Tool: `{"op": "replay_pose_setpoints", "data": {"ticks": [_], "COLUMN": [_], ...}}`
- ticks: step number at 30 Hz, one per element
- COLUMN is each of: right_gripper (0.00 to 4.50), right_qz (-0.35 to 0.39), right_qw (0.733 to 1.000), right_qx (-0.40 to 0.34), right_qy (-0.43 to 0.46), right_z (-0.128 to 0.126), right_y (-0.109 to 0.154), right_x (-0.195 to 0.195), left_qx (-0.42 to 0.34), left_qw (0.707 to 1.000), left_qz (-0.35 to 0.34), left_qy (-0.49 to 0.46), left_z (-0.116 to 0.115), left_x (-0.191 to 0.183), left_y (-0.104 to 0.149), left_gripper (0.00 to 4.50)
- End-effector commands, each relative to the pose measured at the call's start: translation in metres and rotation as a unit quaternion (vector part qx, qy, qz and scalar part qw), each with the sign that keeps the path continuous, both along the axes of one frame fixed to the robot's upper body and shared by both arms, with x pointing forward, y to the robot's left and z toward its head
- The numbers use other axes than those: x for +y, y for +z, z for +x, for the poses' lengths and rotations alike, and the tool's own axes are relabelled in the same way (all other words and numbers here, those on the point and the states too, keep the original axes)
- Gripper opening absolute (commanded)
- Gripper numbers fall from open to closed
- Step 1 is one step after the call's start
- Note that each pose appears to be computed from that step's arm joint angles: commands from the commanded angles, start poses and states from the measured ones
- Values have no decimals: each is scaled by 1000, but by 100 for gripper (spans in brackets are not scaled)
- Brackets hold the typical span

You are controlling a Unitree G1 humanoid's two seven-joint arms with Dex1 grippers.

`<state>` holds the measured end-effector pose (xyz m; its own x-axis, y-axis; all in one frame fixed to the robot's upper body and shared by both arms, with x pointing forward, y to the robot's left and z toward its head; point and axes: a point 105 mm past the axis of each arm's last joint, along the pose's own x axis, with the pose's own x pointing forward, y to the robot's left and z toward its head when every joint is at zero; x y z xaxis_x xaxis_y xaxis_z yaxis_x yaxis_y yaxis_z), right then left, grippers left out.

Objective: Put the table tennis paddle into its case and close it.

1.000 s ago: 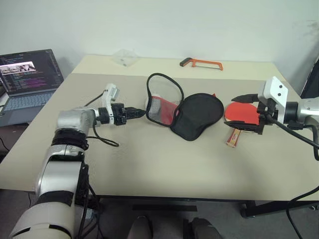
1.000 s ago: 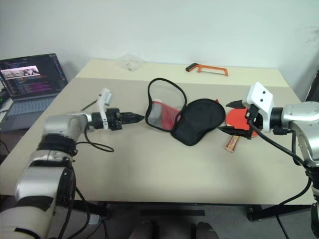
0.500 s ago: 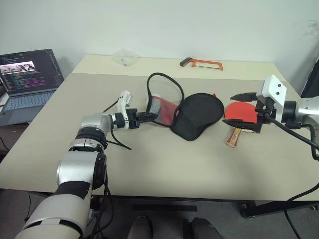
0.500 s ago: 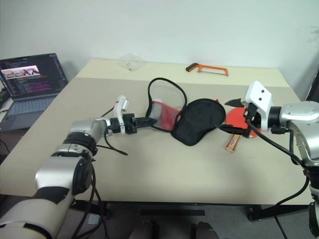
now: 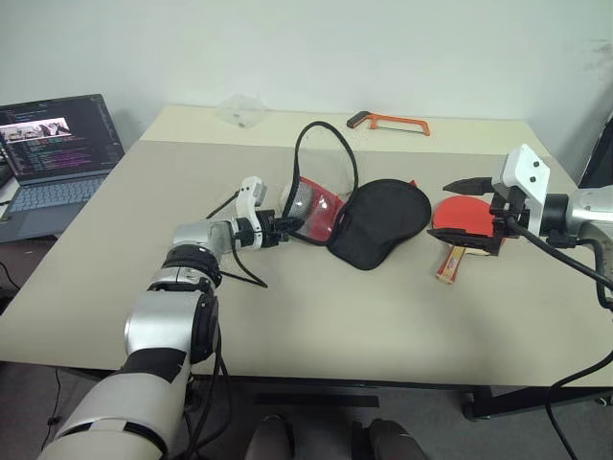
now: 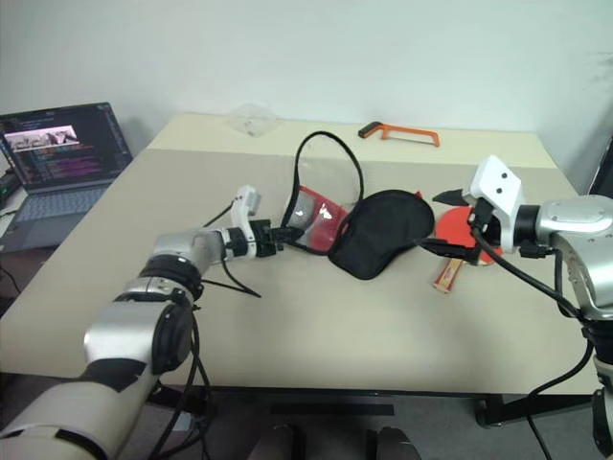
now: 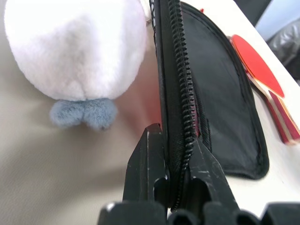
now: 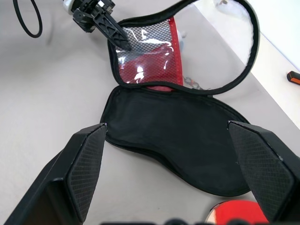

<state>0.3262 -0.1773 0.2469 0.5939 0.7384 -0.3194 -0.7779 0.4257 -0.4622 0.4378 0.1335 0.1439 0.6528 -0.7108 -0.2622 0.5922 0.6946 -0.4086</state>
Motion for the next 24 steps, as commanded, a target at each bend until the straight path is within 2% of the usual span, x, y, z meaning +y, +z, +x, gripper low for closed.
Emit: {"op": "replay_pose_setpoints", "data": {"ticks": [1,10,13,18,24], "right_gripper": [450,450,450,450,450], "right_qz": [-1,-2,-2,-2,-3], "right_qw": [1000,1000,1000,1000,1000], "right_qx": [-28,-29,-28,-27,-26], "right_qy": [-4,-5,-5,-7,-8], "right_z": [-4,-3,-3,-4,-6], "right_y": [13,14,13,12,11], "right_x": [-2,-2,-2,-3,-4], "left_qx": [-19,-28,-41,-15,10], "left_qw": [999,984,983,980,962], "left_qz": [-34,-91,-84,-77,-56], "left_qy": [20,149,161,183,267], "left_z": [2,-3,-14,-32,-41], "left_x": [-11,-39,-58,-82,-85], "left_y": [11,18,18,8,8], "left_gripper": [2,2,2,2,2]}}
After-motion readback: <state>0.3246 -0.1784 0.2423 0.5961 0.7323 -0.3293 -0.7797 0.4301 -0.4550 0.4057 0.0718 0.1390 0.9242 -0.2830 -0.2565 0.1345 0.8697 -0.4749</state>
